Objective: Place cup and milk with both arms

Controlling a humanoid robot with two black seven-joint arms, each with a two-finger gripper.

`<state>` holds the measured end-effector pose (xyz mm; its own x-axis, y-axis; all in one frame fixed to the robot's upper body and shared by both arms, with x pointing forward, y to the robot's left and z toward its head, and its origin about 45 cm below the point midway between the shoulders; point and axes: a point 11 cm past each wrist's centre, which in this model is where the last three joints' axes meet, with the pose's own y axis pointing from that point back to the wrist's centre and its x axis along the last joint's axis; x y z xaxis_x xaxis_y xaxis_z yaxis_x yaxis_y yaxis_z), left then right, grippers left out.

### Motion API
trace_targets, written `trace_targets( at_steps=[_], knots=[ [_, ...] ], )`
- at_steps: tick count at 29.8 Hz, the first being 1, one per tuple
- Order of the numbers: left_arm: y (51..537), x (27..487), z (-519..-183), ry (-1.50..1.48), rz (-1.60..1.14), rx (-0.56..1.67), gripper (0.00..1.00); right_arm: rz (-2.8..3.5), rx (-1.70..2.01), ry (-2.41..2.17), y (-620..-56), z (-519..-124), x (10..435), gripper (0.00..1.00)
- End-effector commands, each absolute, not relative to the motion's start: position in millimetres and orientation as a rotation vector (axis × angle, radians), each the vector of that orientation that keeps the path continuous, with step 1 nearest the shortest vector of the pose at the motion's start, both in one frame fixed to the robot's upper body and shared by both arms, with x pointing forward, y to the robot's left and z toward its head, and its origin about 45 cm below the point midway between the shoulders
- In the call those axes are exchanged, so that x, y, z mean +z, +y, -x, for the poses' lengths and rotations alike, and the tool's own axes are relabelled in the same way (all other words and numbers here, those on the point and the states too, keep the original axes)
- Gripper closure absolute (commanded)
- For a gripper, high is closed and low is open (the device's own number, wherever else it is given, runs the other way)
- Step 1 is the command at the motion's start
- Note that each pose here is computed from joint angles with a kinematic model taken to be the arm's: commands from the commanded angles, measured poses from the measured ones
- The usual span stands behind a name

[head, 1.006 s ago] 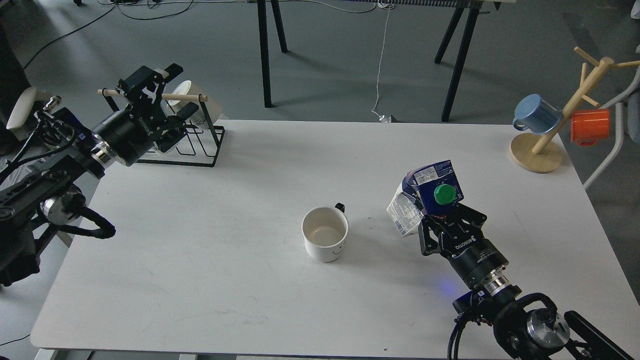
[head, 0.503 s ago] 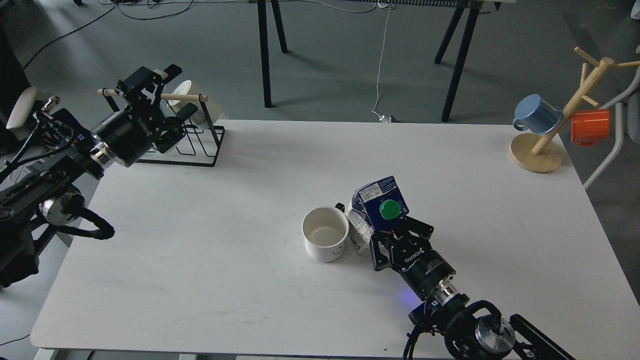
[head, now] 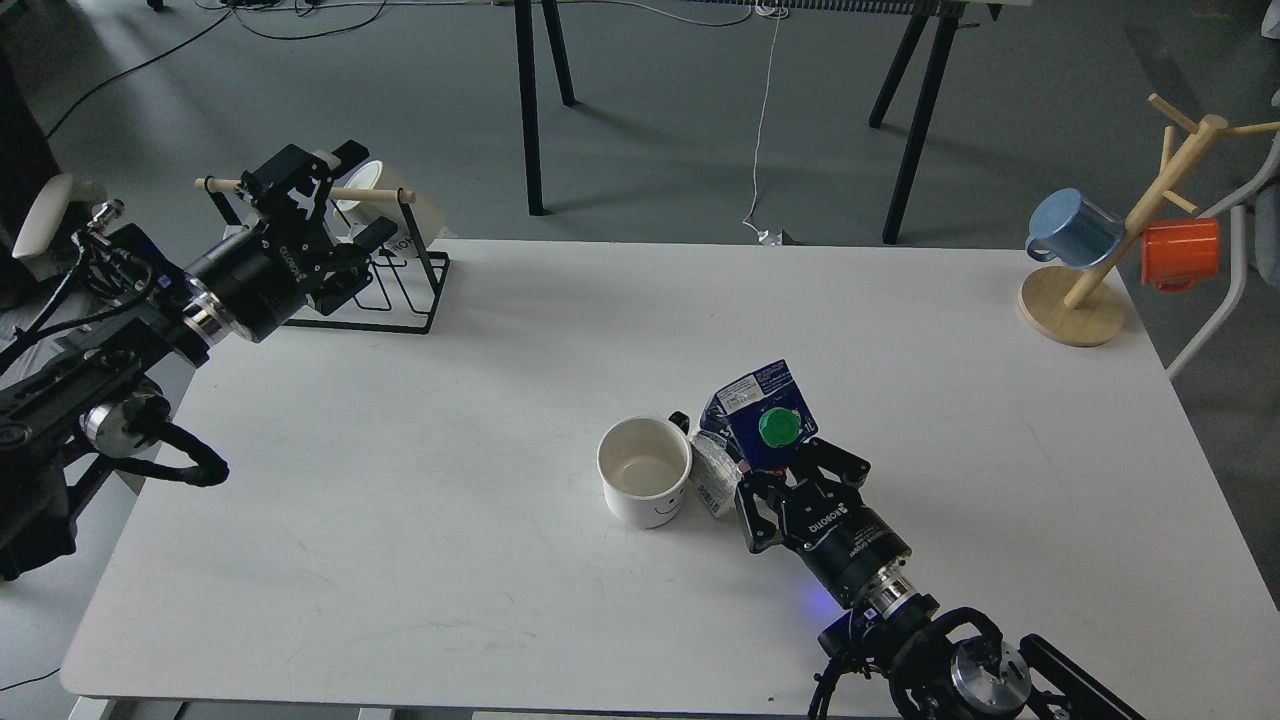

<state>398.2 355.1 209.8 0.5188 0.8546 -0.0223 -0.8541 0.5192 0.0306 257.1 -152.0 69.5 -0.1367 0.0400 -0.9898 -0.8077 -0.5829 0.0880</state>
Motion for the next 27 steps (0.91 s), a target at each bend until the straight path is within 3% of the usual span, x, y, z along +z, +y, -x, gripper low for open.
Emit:
trace_targets(
  at_steps=[1, 4, 5, 12, 22, 27],
  knots=[
    [355.0, 209.6, -398.1, 0.036, -0.017, 1.024, 0.06, 1.519, 1.786, 0.877, -152.4, -255.3, 69.0, 0.41],
    [355.0, 209.6, -398.1, 0.036, -0.017, 1.024, 0.06, 1.518, 1.783, 0.875, -153.1, -255.7, 70.1, 0.19],
    [355.0, 209.6, -398.1, 0.036, -0.017, 1.024, 0.06, 1.512, 1.786, 0.878, -153.5, -254.1, 68.9, 0.00],
    [355.1, 210.0, -398.3, 0.036, -0.016, 1.025, 0.06, 1.524, 1.777, 0.894, -167.5, -246.6, 70.9, 0.02],
    [357.2, 208.0, -397.0, 0.039, -0.021, 1.030, 0.06, 1.562, 1.792, 0.923, -207.5, -198.6, 84.7, 0.02],
    [358.8, 206.8, -396.7, 0.041, -0.024, 1.034, 0.06, 1.614, 1.730, 1.087, -273.3, -183.7, 95.6, 0.02]
  ],
)
